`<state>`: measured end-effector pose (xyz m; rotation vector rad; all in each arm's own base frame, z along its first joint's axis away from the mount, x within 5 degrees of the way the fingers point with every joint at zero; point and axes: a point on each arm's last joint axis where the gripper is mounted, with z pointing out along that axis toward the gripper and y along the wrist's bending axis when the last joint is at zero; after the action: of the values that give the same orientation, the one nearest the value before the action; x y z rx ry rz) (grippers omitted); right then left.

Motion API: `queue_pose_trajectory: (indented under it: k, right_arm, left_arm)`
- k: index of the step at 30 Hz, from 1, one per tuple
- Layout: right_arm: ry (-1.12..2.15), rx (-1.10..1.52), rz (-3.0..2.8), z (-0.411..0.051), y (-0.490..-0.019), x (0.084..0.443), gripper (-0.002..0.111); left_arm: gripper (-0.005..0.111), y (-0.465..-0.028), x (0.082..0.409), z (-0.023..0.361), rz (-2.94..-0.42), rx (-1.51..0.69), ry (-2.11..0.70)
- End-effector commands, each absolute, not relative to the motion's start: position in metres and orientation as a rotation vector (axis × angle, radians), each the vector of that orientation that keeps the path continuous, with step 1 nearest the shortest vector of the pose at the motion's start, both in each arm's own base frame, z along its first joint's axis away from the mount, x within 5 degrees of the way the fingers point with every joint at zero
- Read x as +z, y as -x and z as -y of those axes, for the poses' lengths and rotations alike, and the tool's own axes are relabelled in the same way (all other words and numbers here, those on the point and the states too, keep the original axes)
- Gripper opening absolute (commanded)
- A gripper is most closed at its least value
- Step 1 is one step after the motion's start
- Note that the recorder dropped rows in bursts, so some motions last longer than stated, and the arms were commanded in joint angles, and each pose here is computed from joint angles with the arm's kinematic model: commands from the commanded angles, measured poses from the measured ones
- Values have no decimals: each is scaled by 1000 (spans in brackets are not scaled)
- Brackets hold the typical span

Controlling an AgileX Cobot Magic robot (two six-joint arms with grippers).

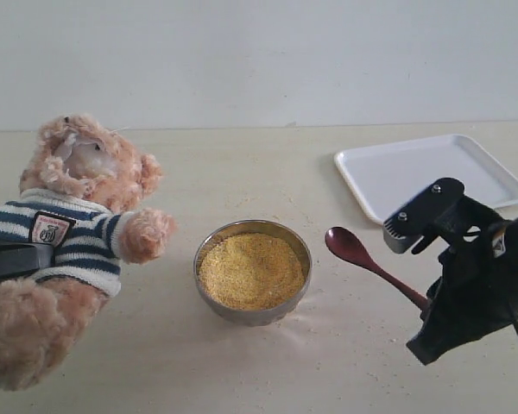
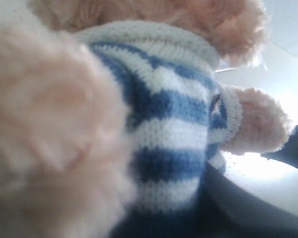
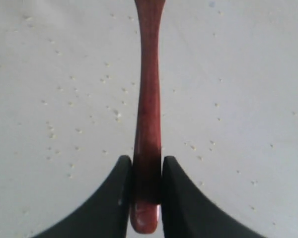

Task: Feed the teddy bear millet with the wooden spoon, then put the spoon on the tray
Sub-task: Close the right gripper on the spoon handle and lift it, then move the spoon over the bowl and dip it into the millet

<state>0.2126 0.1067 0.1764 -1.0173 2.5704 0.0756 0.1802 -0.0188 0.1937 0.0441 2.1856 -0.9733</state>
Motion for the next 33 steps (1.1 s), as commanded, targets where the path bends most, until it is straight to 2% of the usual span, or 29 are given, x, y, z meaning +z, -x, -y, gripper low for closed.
queue_pose_trajectory:
  k: [1, 15, 23, 33]
  right_arm:
    - [1165, 1, -2543, -118, -207, 210, 0]
    - [1473, -535, -2333, -163, -202, 271, 0]
    - [1641, -821, -2241, -198, -211, 263, 0]
    - [1794, -872, -2151, -217, -212, 250, 0]
  left_arm:
    - [5, -180, 197, 19, -2161, -989, -39]
    - [5, -180, 197, 19, -2161, -989, -39]
    - [5, -180, 197, 19, -2161, -989, -39]
    - [5, -180, 197, 19, -2161, -989, -39]
